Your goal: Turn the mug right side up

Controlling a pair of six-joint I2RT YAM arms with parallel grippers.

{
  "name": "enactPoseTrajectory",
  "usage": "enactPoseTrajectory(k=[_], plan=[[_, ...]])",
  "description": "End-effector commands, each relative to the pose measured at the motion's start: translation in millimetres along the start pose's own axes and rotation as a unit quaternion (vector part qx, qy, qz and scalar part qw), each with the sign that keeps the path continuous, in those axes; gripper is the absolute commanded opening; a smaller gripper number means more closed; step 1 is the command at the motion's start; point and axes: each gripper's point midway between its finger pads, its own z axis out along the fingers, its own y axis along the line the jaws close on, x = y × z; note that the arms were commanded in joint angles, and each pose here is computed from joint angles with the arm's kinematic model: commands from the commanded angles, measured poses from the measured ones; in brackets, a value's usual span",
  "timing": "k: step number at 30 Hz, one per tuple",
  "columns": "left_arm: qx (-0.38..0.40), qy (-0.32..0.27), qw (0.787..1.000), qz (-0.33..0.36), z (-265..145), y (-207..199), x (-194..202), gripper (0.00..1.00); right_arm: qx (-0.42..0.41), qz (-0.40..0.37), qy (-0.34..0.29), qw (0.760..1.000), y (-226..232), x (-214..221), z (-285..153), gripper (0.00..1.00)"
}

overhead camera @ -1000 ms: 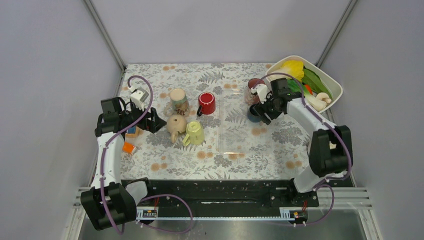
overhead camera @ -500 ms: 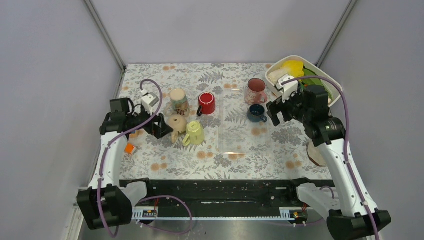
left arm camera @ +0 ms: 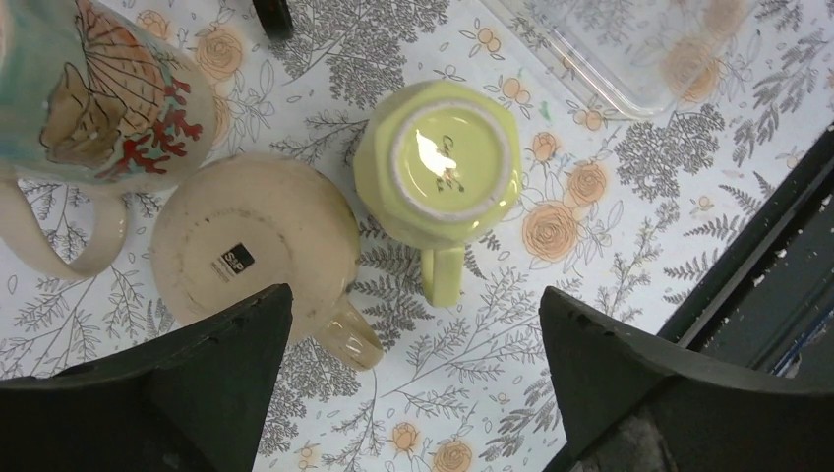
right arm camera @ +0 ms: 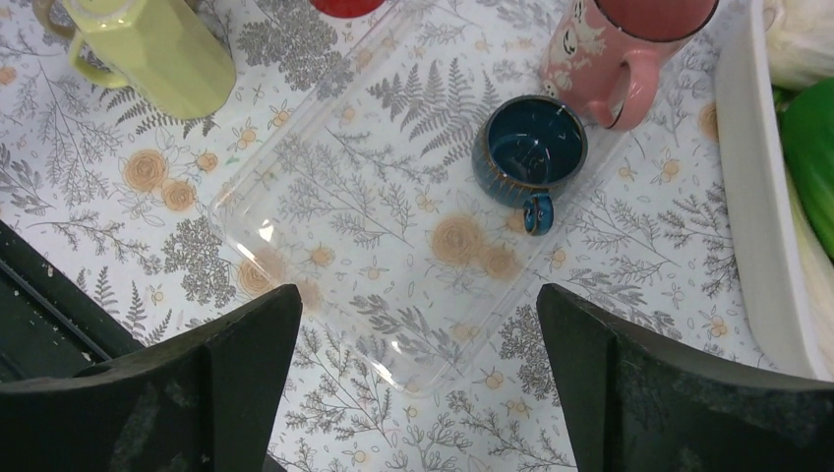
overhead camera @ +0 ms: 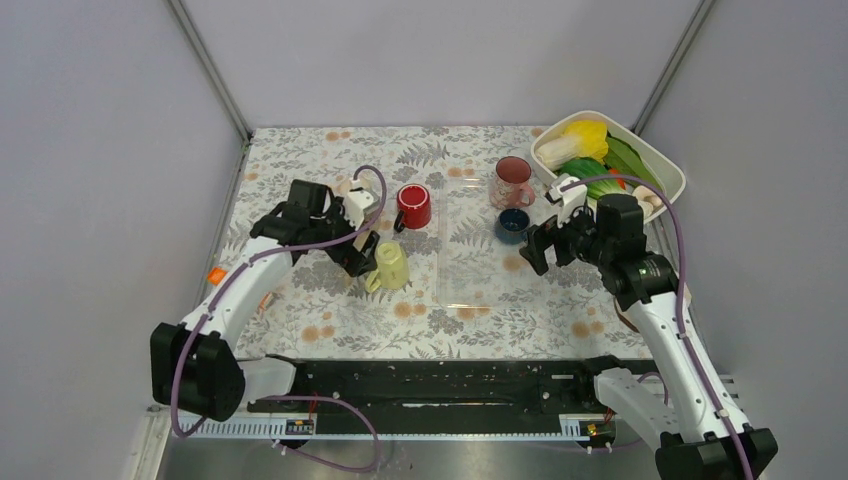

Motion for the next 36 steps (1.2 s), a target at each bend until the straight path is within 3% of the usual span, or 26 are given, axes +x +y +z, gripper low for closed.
enactPoseTrajectory(k=[1,6,14,22,30,36], plan=[[-0.037,-0.008,0.999,0.011,5,13,-27,0.99,0.001,-0.009,-0.029,1.000,-2,-10,5,0.99],[-0.035,0.017,0.999,0.008,18,10,-27,0.99,-0.004,-0.006,-0.025,1.000,-2,-3,11,0.99],[-0.032,0.058,0.998,0.001,33,3,4,0.93,-0.009,-0.011,-0.023,1.000,-1,4,15,0.99],[-0.016,0.073,0.997,-0.006,51,1,19,0.63,-0.011,-0.012,-0.020,1.000,0,8,16,0.99],[-0.018,0.089,0.996,-0.013,66,4,29,0.52,-0.015,-0.012,-0.018,1.000,1,10,17,0.99],[-0.019,0.090,0.996,-0.017,72,7,27,0.32,-0.019,-0.011,-0.018,1.000,3,11,17,0.99]])
